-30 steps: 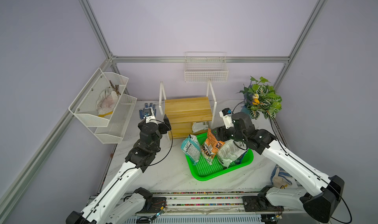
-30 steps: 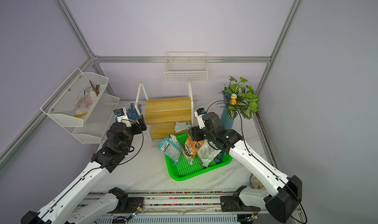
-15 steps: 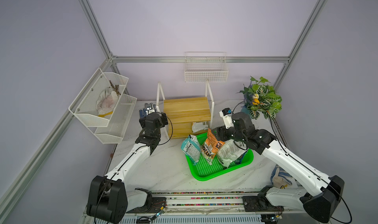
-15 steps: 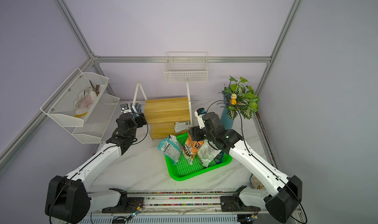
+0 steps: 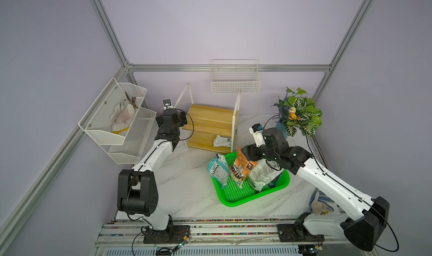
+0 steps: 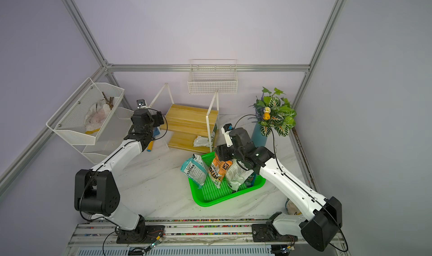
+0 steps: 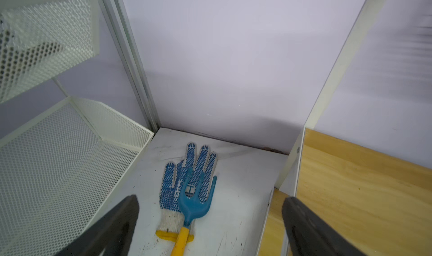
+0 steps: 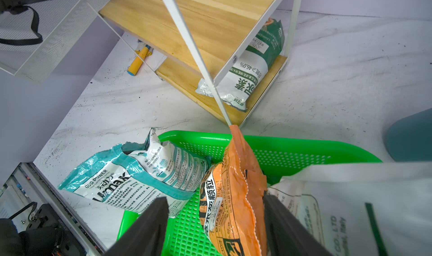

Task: Take down the fertilizer bag from the shelf
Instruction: Move the shelf to the center of the board.

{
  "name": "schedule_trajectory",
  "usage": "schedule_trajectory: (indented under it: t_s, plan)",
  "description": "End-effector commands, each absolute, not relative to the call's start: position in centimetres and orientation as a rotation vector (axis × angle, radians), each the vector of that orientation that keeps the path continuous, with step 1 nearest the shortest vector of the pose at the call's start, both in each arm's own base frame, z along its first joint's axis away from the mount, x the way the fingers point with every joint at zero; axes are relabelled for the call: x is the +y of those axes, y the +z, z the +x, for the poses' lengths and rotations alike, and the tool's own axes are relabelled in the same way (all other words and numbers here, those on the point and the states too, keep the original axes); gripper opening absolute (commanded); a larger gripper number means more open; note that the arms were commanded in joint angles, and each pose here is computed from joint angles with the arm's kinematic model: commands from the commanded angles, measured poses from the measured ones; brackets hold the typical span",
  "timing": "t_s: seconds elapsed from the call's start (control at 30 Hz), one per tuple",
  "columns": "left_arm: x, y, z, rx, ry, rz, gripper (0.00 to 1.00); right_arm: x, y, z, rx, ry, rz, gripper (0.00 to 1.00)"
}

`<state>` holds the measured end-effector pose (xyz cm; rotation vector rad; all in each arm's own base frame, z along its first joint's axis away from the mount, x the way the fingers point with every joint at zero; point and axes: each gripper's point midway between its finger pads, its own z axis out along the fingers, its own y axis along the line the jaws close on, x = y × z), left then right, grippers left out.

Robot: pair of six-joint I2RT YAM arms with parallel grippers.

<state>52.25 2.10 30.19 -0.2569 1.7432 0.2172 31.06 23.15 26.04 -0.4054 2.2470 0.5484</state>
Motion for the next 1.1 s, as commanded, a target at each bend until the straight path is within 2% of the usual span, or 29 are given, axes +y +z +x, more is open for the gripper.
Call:
schedule_trajectory:
  t_s: [0.0, 0.13, 0.33, 0.5, 0.7, 0.93, 1.07]
  plan:
    - [2.7, 35.0, 53.6, 1.666, 0.189, -0.268, 1.0, 23.1, 27.4, 31.5, 2.214, 0.529, -0.413, 0.7]
    - [2.7, 34.9, 51.9, 1.656, 0.129, -0.321, 1.0, 23.0, 27.3, 31.6, 2.215, 0.518, -0.413, 0.7]
    - [1.9, 35.0, 45.4, 1.613, -0.06, -0.408, 1.0, 23.2, 26.7, 31.9, 2.226, 0.509, -0.428, 0.7]
    - [-1.2, 32.3, 41.4, 1.626, -0.406, -0.469, 1.0, 23.2, 26.4, 32.2, 2.225, 0.509, -0.401, 0.7]
    - [-5.4, 26.0, 39.1, 1.715, -0.737, -0.558, 0.98, 22.7, 26.7, 32.1, 2.204, 0.497, -0.375, 0.7]
    - [-9.4, 21.4, 38.1, 1.762, -0.803, -0.548, 0.95, 22.5, 26.7, 31.9, 2.208, 0.498, -0.368, 0.7]
    - [-11.3, 19.4, 39.2, 1.746, -0.869, -0.57, 0.87, 22.5, 27.0, 31.9, 2.204, 0.507, -0.358, 0.7]
